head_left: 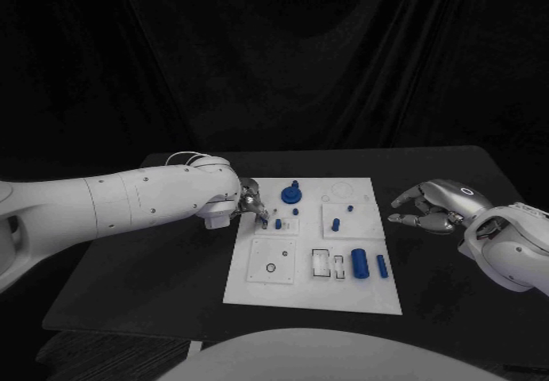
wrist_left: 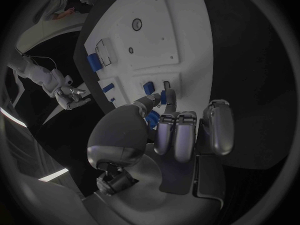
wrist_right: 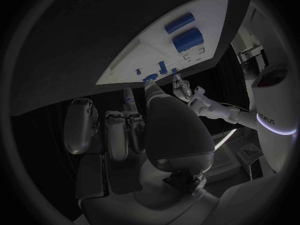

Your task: Assemble the parts on the task board

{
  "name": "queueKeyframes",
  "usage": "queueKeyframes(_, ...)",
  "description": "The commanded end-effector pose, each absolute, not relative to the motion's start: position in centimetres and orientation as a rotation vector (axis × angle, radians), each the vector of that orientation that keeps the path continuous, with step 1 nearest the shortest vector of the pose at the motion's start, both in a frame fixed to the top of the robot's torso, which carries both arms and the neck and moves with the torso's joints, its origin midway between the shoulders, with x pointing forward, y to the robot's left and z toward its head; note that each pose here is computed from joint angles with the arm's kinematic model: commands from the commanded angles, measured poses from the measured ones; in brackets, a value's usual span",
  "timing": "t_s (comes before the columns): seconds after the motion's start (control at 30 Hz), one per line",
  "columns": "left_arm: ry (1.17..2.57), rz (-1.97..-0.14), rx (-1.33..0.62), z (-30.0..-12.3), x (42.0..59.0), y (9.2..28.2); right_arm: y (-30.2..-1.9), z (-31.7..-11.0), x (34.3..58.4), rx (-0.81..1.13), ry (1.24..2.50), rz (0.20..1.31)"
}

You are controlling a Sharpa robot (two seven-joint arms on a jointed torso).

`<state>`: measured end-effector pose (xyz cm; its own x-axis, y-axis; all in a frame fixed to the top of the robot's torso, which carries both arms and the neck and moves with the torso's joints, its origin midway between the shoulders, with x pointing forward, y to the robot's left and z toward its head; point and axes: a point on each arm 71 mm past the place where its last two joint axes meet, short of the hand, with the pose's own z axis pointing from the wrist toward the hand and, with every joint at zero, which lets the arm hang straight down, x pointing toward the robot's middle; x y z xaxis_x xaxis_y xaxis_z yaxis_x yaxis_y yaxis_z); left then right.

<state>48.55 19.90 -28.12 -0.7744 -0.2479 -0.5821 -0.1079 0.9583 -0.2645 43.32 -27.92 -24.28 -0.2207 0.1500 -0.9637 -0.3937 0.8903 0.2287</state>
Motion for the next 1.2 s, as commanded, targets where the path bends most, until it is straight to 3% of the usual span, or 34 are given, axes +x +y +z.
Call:
queueKeyframes(0.03,2.464,-0.299,-0.240,-28.27,48.48,19.73,-27.97,-24.37,43.27,-0.177,1.729,0.494)
queueKeyframes(1.2,2.493,-0.292,-0.238,-29.13,48.33,20.28,-27.68,-24.51,43.28,-0.182,1.736,0.498)
